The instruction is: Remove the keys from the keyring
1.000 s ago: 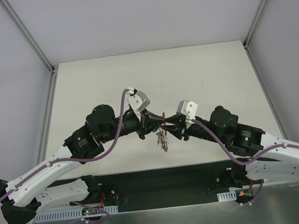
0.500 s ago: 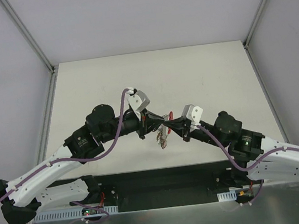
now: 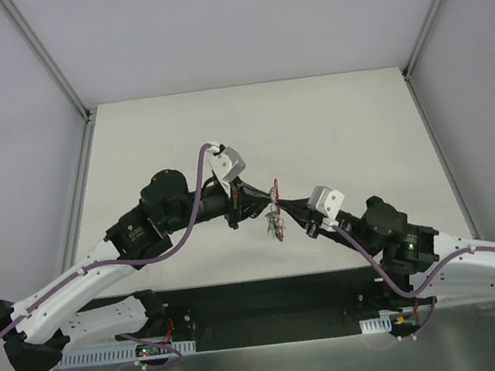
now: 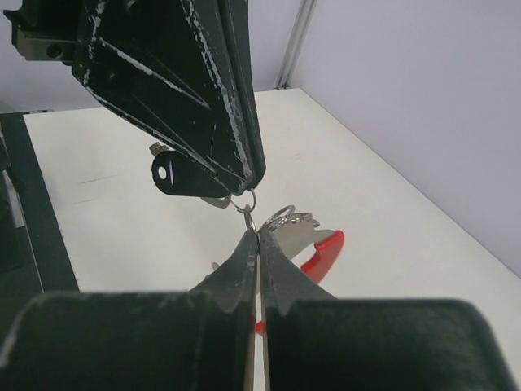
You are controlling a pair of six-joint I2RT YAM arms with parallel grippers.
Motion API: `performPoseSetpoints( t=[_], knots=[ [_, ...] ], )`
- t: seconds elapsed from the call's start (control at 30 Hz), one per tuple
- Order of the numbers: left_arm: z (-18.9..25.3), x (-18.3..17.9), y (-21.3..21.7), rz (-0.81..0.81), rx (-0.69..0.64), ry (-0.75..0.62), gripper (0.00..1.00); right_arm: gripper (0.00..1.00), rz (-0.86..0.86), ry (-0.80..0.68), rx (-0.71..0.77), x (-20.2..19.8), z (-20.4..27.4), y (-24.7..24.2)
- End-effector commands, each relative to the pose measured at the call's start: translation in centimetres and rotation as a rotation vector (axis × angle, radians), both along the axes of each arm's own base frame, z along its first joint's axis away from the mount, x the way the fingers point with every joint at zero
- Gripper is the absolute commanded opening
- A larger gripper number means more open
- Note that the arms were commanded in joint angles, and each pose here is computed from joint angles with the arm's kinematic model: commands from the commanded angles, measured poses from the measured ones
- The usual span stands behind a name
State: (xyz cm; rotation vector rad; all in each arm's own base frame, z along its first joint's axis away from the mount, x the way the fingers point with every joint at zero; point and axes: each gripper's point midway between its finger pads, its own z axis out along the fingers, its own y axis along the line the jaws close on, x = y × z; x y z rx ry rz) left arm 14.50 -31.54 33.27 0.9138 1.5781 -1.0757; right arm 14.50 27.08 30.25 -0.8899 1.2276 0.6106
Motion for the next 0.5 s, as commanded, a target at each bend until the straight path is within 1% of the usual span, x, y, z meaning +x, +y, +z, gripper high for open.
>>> performPoseSetpoints(
  t=[0.0, 0.07, 0.37, 0.47],
  knots=[
    [4.9, 0.6, 0.7, 0.019, -0.123, -0.058, 0.00, 0.01, -0.172, -0.054, -0.072, 2.2, -0.9, -2.1],
    [4.8, 0.9, 0.7, 0.026, -0.122, -0.052, 0.00, 0.01, -0.172, -0.073, -0.097, 2.0, -1.3, -1.9],
    [2.6, 2.8, 1.2, 0.067, -0.084, -0.031, 0.00, 0.01, -0.241, -0.057, -0.057, 2.4, -0.7, -3.2],
    [2.6, 2.9, 1.1, 0.058, -0.091, -0.021, 0.00, 0.01, -0.246, -0.057, -0.066, 2.4, -1.0, -3.5]
  ],
)
